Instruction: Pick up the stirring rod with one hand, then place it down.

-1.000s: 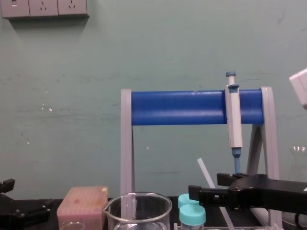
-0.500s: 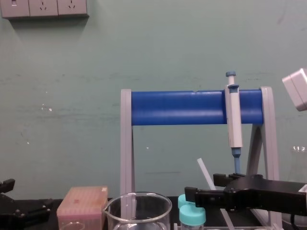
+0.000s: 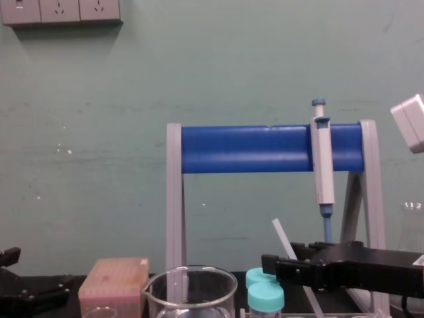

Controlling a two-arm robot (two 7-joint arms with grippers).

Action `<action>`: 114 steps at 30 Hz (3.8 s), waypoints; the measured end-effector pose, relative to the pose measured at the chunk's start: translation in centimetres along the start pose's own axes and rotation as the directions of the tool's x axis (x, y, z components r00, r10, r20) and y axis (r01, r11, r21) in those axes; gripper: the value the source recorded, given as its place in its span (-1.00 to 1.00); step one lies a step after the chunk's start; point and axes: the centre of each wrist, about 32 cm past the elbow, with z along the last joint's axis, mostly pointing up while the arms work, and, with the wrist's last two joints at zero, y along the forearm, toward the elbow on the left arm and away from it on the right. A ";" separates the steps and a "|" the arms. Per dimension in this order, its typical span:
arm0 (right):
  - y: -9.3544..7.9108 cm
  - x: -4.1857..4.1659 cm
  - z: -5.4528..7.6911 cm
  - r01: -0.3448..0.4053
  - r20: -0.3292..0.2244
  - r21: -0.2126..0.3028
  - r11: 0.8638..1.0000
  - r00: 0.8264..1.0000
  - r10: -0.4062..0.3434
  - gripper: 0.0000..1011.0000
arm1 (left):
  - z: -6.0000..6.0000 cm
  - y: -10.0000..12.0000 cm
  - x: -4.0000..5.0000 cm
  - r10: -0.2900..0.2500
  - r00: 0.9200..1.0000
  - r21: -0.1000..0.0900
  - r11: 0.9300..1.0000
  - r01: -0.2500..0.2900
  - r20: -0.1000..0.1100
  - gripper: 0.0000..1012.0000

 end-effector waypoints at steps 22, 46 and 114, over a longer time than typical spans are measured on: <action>-0.1 0.02 -0.1 -0.001 -0.003 0.005 1.000 1.000 0.001 -0.86 | 0.0 0.0 0.00 0.000 1.000 0.000 1.000 0.000 0.000 0.98; -4.2 -1.39 -1.9 0.006 0.105 0.290 0.957 0.994 -0.039 -0.86 | 0.0 0.0 0.00 0.000 1.000 0.000 1.000 0.000 0.000 0.98; -4.3 -0.08 3.9 -0.018 0.130 0.506 0.863 0.990 -0.055 -0.86 | 0.0 0.0 0.00 0.000 1.000 0.000 1.000 0.000 0.000 0.98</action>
